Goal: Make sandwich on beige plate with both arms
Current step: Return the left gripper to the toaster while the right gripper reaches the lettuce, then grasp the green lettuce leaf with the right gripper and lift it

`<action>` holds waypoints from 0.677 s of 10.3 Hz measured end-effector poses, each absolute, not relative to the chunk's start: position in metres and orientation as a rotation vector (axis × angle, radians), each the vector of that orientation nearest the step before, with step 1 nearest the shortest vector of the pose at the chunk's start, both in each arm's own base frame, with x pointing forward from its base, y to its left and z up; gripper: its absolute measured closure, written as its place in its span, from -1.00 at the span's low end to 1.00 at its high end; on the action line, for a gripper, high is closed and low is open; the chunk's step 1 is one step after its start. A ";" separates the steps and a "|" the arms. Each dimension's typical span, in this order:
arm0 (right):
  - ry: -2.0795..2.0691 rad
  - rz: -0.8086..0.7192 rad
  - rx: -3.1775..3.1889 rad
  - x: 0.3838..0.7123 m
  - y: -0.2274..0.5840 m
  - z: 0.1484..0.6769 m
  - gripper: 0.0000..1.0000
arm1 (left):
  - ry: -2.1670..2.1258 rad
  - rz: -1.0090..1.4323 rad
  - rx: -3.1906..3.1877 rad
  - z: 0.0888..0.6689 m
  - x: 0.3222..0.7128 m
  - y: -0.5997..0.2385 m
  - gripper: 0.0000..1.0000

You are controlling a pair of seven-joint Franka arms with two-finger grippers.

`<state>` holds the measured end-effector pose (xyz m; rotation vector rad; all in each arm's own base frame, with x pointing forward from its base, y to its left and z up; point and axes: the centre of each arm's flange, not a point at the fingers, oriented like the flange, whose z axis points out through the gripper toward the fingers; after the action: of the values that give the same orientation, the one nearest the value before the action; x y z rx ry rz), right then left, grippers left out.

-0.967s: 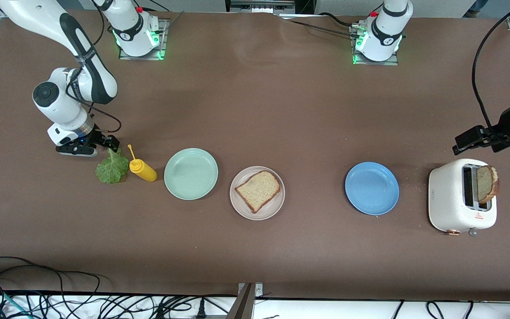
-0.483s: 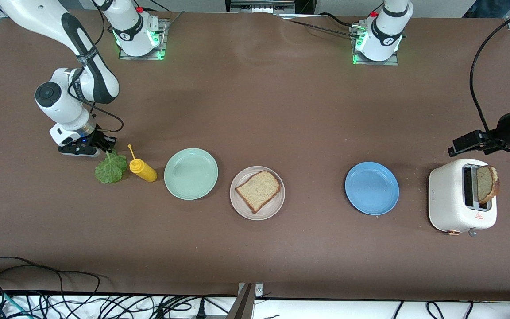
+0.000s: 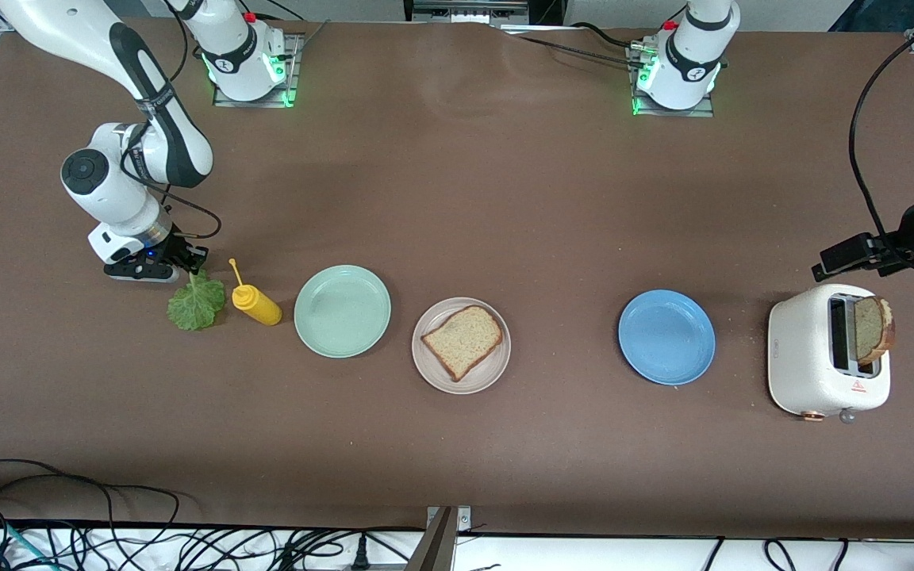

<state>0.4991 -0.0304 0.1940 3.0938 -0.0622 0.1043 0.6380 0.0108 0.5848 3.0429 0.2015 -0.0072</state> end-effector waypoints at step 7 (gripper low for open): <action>-0.091 -0.342 3.070 0.592 -0.034 0.332 0.92 | 0.212 -0.016 3.090 0.579 0.640 0.007 -1.00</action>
<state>0.5917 -0.0343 0.3320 3.0704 -0.0912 -0.3423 0.6404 0.0065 0.5789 3.0899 0.2117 -0.0159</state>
